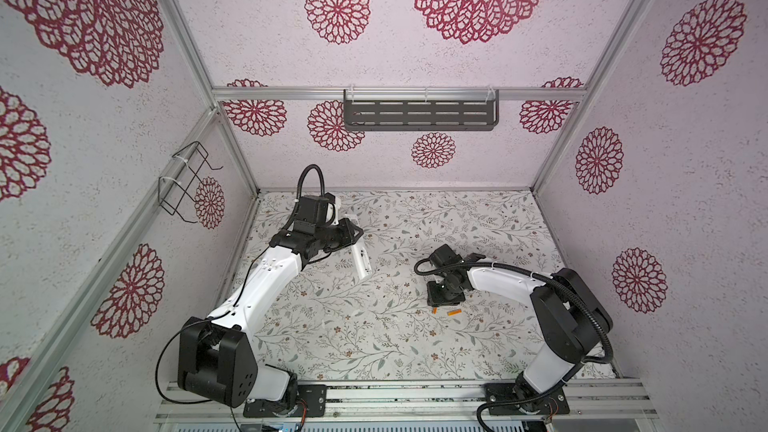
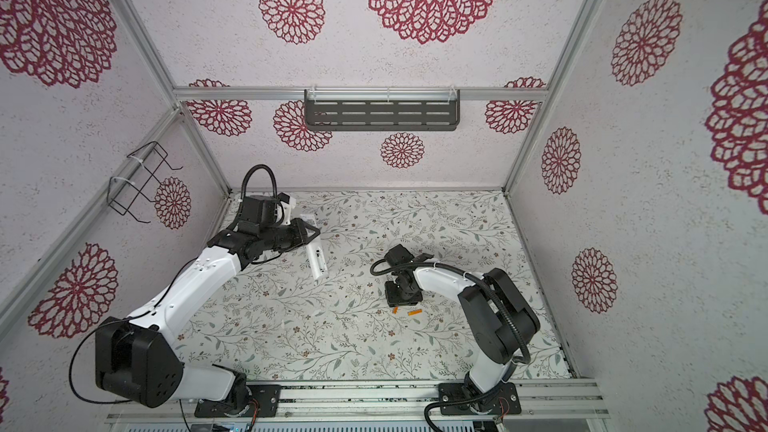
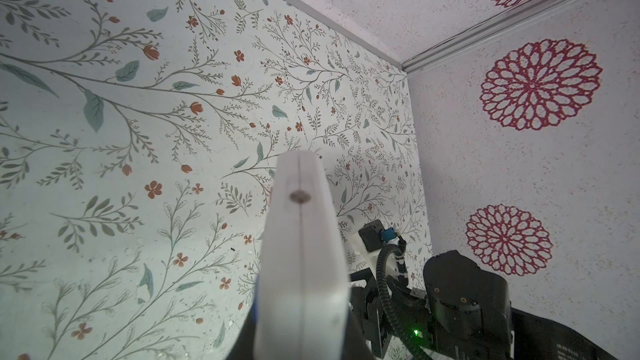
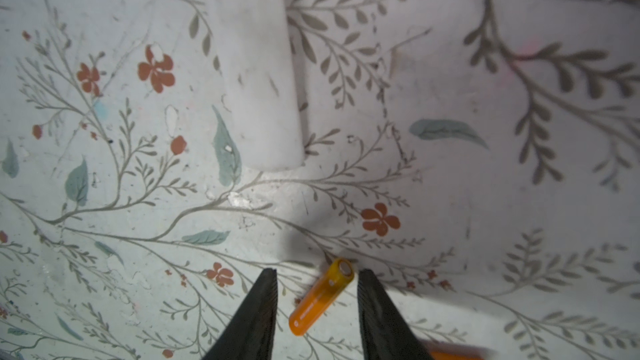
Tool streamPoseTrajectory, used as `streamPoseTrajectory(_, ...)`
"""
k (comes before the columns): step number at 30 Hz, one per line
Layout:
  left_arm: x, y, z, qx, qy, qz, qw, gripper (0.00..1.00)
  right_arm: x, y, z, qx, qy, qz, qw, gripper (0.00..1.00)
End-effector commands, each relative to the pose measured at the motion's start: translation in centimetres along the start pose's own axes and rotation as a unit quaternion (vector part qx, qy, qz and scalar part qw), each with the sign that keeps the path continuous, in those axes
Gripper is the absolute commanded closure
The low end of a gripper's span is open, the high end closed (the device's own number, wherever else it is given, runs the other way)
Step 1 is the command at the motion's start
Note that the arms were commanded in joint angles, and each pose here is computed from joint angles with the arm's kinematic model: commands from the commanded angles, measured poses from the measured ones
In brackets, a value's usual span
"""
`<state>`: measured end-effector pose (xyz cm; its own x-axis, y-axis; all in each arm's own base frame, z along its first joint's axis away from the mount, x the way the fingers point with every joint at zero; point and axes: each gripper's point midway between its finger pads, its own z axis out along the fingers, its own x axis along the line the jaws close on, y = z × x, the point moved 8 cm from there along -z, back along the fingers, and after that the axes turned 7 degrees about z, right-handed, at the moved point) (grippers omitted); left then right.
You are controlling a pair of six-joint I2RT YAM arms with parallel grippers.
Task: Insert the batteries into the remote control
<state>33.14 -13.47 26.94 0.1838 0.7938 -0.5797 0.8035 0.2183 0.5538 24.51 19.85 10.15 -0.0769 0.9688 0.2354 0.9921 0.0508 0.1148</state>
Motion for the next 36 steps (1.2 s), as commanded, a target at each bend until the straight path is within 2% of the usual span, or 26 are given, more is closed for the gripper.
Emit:
streamPoseTrajectory(1, -0.7, 0.4, -0.5, -0.015, -0.016, 0.008, 1.0, 1.0, 0.0, -0.1, 0.3, 0.002, -0.008, -0.003, 1.0, 0.62)
streamPoseTrajectory(10, -0.7, 0.4, -0.2, -0.013, -0.017, 0.008, 1.0, 1.0, 0.0, -0.3, 0.7, 0.011, -0.02, -0.017, 1.0, 0.79)
streamPoseTrajectory(22, -0.7, 1.1, 0.5, -0.009, -0.02, 0.007, 1.0, 1.0, 0.8, 0.1, 0.7, 0.011, -0.014, -0.035, 0.999, 0.94)
streamPoseTrajectory(27, -1.0, 1.3, 0.5, -0.006, -0.025, 0.009, 1.0, 1.0, 1.1, 0.2, 0.4, 0.009, -0.007, -0.041, 0.999, 0.96)
streamPoseTrajectory(32, -1.1, 0.6, 0.0, 0.007, -0.025, 0.006, 1.0, 1.0, 1.3, -0.4, 0.0, 0.02, -0.017, -0.073, 0.997, 0.97)
streamPoseTrajectory(36, -0.5, -0.5, 0.0, 0.024, -0.017, 0.0, 1.0, 1.0, 1.3, -0.9, -0.2, 0.037, -0.03, -0.086, 0.995, 0.94)
